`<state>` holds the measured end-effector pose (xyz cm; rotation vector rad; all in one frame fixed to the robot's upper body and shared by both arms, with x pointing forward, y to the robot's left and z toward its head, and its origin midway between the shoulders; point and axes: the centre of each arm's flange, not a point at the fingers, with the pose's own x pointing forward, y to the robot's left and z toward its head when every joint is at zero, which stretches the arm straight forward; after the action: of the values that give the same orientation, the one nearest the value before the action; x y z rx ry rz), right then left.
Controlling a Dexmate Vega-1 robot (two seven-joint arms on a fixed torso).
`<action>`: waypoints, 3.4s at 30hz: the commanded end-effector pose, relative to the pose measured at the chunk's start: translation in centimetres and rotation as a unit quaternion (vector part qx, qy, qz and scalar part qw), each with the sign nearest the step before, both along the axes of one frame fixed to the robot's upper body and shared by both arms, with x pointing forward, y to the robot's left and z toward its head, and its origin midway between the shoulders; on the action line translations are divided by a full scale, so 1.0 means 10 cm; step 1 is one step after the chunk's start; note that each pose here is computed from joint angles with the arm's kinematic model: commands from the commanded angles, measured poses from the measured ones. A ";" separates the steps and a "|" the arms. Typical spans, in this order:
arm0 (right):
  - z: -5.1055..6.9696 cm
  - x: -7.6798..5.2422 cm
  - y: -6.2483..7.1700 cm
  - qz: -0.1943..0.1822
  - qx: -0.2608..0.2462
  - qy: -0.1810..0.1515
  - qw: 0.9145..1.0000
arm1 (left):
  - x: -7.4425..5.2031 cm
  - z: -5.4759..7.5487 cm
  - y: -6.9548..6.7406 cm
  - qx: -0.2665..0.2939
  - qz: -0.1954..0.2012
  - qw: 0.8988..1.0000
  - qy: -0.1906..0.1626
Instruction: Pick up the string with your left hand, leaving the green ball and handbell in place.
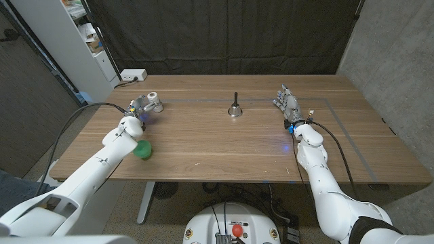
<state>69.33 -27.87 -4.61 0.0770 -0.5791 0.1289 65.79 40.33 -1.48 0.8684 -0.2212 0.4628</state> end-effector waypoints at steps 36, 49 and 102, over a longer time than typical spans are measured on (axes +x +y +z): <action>0.09 -0.08 0.07 -0.006 -0.001 -0.021 1.000 | 0.29 0.01 -0.08 -0.004 -0.006 1.000 -0.022; 0.08 -0.03 0.08 -0.006 0.002 -0.018 1.000 | 0.32 -0.01 -0.09 0.000 0.007 0.999 -0.033; 0.11 -0.11 0.12 0.003 -0.006 -0.022 1.000 | 0.04 -0.02 -0.08 -0.014 0.061 0.993 -0.104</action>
<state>68.48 -27.00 -3.65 0.0671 -0.6202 0.1312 67.07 39.09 -1.68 0.8302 -0.3410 0.6487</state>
